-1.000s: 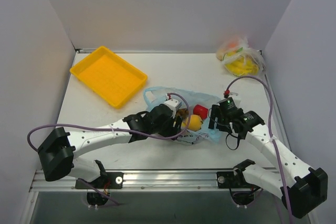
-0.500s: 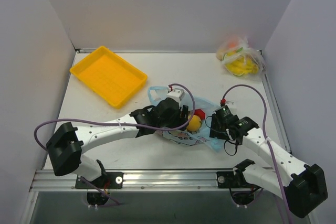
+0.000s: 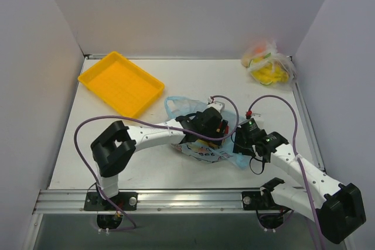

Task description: Untie the knot of the plastic bag and take out the fruit

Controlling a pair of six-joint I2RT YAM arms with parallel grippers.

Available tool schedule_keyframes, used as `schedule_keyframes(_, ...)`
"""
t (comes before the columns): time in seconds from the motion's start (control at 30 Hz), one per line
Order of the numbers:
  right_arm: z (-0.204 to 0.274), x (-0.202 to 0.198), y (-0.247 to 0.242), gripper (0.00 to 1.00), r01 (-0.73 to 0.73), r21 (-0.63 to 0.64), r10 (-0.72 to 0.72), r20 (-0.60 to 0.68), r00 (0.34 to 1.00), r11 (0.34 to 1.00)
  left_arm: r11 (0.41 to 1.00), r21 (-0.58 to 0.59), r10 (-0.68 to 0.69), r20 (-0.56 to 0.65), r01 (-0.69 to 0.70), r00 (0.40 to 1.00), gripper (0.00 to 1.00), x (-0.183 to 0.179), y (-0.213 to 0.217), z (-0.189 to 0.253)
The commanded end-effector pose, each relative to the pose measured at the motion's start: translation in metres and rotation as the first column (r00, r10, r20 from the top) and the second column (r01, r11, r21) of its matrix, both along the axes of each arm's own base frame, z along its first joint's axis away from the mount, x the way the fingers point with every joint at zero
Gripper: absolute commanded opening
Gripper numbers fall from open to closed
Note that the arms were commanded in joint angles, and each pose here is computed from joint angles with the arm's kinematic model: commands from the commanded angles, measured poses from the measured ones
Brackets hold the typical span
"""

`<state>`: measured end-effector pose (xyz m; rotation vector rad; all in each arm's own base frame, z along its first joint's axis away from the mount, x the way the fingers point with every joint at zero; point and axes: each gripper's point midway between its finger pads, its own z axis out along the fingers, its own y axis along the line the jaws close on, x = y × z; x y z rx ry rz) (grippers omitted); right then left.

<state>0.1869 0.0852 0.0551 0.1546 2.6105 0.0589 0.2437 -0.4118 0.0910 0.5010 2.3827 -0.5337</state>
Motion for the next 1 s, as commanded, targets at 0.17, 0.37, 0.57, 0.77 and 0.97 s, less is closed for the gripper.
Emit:
schedule_keyframes(0.17,-0.009,-0.006,-0.002,0.54,0.023,0.007,-0.023,0.005,1.000,1.000,0.997,0.023,0.076,-0.006,-0.076,0.997,0.91,0.011,-0.012,-0.010)
schedule_keyframes(0.37,-0.013,-0.008,-0.003,0.54,0.023,0.011,-0.023,0.004,1.000,1.000,0.994,0.014,0.105,-0.028,-0.104,0.994,0.90,0.015,-0.021,-0.019)
schedule_keyframes(0.57,-0.015,-0.008,-0.002,0.41,0.021,0.020,-0.021,0.006,1.000,1.000,0.993,0.000,0.119,-0.036,-0.119,0.992,0.72,0.017,-0.026,-0.021)
schedule_keyframes(0.77,-0.011,-0.006,-0.003,0.12,0.026,0.026,-0.026,0.028,0.999,0.999,0.990,-0.034,0.134,0.000,-0.133,0.991,0.38,0.020,-0.022,-0.004)
schedule_keyframes(0.97,-0.004,-0.002,-0.003,0.02,0.031,0.037,-0.033,0.062,0.998,0.999,0.986,-0.070,0.155,0.046,-0.151,0.987,0.08,0.024,-0.013,0.014)
